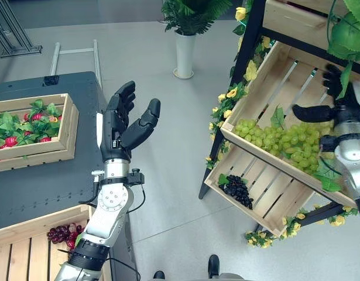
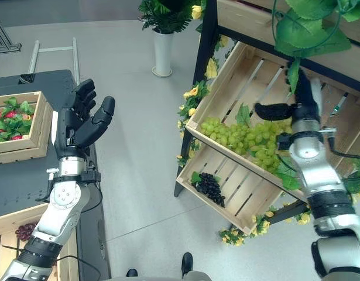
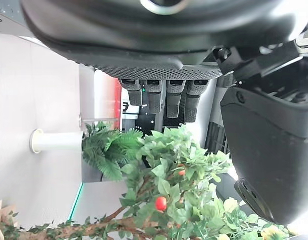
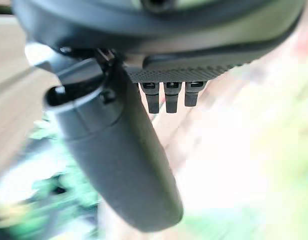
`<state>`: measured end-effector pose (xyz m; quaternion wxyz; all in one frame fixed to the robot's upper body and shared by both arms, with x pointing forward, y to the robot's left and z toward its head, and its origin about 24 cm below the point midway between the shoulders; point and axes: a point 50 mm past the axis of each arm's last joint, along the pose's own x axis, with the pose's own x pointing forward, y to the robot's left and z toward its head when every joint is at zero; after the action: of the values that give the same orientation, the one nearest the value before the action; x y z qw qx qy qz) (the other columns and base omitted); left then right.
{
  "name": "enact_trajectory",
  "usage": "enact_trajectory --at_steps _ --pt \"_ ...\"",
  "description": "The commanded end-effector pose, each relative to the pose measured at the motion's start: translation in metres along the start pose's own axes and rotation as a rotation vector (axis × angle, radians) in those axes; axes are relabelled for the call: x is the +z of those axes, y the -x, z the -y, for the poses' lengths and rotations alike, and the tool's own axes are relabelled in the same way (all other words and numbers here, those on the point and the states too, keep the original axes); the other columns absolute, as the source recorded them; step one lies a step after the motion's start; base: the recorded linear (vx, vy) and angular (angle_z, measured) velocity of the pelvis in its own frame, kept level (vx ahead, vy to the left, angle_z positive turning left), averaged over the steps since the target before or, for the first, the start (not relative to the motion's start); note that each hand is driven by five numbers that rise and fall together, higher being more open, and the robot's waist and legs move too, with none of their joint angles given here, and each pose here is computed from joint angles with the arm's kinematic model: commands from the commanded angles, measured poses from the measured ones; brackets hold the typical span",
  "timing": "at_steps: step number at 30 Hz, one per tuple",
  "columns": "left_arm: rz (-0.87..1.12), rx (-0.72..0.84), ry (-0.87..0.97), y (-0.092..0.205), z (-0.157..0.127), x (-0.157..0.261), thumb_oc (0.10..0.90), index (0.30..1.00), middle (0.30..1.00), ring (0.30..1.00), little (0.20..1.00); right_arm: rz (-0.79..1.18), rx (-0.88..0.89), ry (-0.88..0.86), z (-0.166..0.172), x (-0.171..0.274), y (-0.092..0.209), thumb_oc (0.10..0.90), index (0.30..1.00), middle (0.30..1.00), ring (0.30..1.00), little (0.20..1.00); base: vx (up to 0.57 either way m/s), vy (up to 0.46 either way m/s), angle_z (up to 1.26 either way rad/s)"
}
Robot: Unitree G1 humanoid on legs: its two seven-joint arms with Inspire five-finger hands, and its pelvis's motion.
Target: Pick up the fruits from the basket on one side to the basket on the other side
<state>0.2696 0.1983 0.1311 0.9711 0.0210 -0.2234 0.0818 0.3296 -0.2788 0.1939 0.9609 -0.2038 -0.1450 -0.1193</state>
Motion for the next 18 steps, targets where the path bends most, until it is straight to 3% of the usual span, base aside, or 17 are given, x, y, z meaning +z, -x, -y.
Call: enact_trajectory --at_steps 1,6,18 --pt "0.263 -0.053 0.029 -0.028 0.010 0.040 0.800 0.900 0.900 0.900 0.900 0.298 0.022 -0.191 0.010 0.061 -0.010 0.800 0.900 0.900 0.900 0.900 0.00 0.000 0.00" --pt "0.256 -0.035 0.033 -0.025 0.010 0.037 0.800 0.900 0.900 0.900 0.900 0.322 0.236 -0.434 -0.033 0.067 0.006 0.800 0.900 0.900 0.900 0.900 0.00 0.000 0.00" --pt "0.229 0.025 0.023 -0.010 0.005 0.028 0.800 0.900 0.900 0.900 0.900 0.264 0.515 -0.840 -0.088 0.055 0.053 0.800 0.900 0.900 0.900 0.900 0.00 0.041 0.00"
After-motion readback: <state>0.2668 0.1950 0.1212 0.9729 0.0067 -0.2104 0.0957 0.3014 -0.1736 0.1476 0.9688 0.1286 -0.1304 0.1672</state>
